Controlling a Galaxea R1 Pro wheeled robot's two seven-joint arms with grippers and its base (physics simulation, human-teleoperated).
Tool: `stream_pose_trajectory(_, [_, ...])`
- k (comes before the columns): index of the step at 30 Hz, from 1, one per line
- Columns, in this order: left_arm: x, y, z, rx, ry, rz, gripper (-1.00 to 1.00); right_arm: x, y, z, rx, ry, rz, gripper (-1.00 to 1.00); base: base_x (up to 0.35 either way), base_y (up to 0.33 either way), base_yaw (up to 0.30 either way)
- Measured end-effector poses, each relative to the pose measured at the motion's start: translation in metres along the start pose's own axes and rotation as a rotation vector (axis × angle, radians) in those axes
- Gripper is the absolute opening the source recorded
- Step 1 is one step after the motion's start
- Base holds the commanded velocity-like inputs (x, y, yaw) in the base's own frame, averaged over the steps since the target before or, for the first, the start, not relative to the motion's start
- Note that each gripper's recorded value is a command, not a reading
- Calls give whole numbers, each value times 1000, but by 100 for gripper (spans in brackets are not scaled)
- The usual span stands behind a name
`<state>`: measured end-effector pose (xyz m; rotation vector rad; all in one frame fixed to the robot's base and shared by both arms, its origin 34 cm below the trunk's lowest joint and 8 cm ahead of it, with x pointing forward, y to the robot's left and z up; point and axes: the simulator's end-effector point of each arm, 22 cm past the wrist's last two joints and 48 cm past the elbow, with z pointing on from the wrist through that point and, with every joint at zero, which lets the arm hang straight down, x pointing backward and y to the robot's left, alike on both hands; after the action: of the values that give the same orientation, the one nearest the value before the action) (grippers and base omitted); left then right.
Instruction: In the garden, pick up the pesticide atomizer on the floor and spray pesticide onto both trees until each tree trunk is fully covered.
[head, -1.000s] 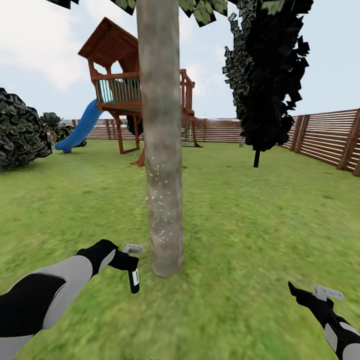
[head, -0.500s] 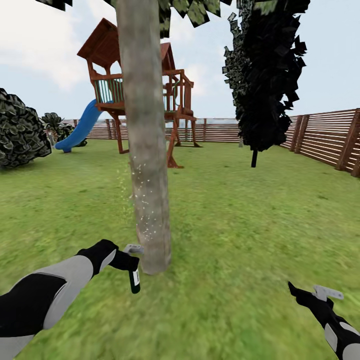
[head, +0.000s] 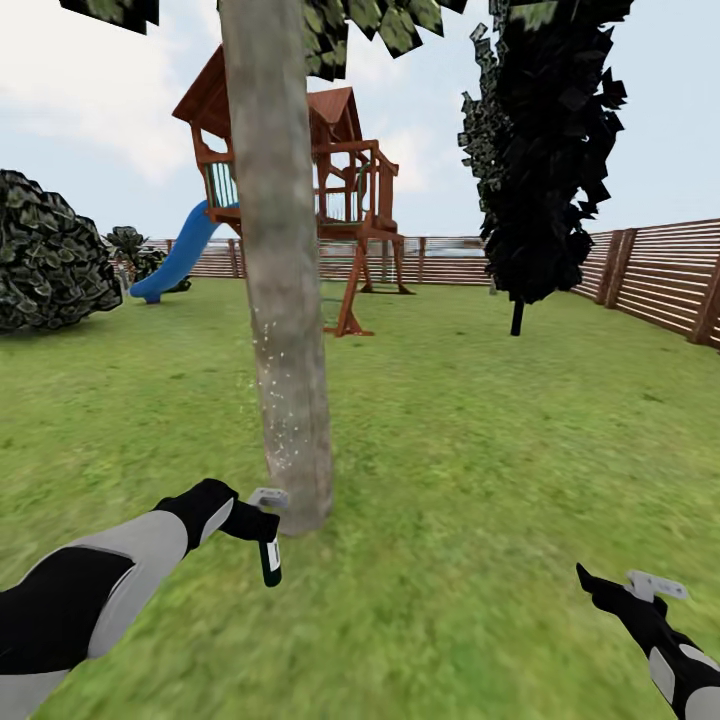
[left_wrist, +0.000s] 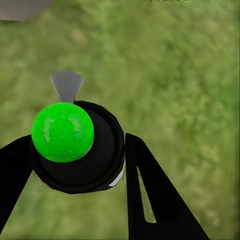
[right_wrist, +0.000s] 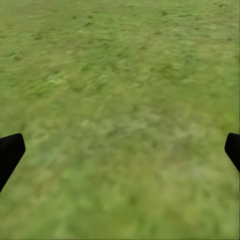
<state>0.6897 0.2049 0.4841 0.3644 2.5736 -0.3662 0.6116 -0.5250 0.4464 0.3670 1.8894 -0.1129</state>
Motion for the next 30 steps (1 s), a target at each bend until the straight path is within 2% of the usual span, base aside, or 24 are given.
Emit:
stream_pose_trajectory(12, [0, -1, 0, 2, -1, -2, -100, 0, 0, 0, -1, 1, 1, 100, 0, -342, 14])
stream_pose_trajectory(18, [0, -1, 0, 3, -1, -2, -100, 1, 0, 0, 0, 2, 1, 100, 26, -342, 239])
stream_pose_trajectory(25, [-4, -4, -1, 7, -1, -8, -100, 0, 0, 0, 1, 1, 0, 100, 198, -264, 278])
stream_pose_trajectory(28, [-14, -13, -7, 10, 14, -4, -100, 0, 0, 0, 1, 1, 1, 100, 95, -86, 279])
stream_pose_trajectory(30, [-15, -18, -14, 0, 68, -24, -100, 0, 0, 0, 0, 1, 1, 100, 11, -10, 279])
